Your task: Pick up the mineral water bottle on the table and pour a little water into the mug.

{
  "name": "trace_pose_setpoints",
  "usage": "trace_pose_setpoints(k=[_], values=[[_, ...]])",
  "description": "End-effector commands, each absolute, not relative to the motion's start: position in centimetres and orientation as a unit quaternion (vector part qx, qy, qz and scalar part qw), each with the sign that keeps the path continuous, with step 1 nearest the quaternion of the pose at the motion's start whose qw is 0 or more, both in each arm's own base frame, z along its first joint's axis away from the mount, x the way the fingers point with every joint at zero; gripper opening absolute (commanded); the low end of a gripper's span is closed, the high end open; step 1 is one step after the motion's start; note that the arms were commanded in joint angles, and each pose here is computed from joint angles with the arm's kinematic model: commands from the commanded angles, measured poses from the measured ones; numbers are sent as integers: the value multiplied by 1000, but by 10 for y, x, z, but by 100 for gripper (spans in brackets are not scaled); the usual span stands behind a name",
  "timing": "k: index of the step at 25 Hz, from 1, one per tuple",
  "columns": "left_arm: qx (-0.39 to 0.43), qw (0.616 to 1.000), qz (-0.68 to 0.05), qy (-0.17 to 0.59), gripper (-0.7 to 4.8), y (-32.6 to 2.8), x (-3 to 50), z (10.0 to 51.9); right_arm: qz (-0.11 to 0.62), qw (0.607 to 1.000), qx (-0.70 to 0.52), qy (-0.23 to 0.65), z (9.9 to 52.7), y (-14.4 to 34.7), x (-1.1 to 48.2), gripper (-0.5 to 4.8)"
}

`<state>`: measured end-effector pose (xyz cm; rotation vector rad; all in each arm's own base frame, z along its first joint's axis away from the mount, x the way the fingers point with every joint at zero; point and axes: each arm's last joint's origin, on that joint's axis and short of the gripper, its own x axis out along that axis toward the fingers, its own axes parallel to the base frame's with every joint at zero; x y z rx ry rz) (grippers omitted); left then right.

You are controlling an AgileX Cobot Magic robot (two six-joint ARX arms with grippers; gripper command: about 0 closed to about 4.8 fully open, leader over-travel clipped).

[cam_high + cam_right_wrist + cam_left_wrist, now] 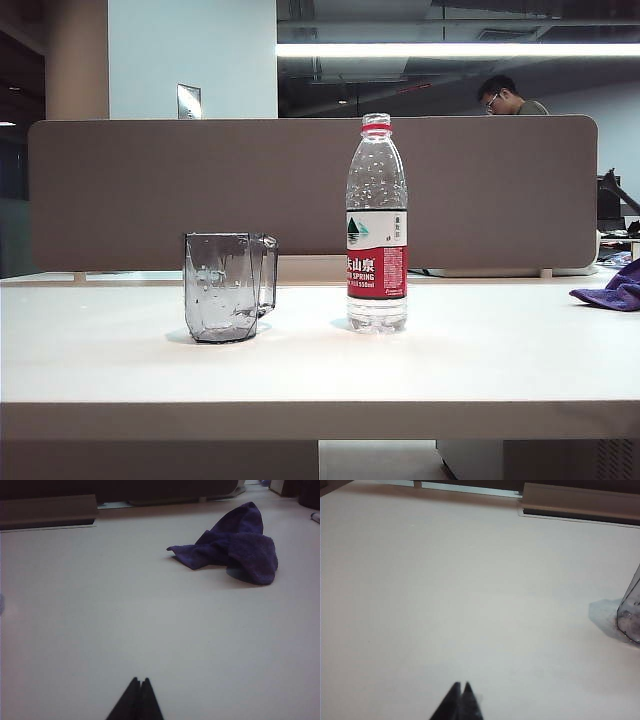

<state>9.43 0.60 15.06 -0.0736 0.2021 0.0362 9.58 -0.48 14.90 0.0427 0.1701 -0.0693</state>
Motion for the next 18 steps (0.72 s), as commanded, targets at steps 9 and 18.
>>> trace_pose_setpoints(k=[9, 18], values=[[-37, 994, 19, 102, -2, 6, 94, 150, -34, 996, 30, 81, 148, -5, 96, -6], [-26, 991, -76, 105, -3, -12, 94, 149, -6, 985, 149, 87, 147, -3, 96, -6]])
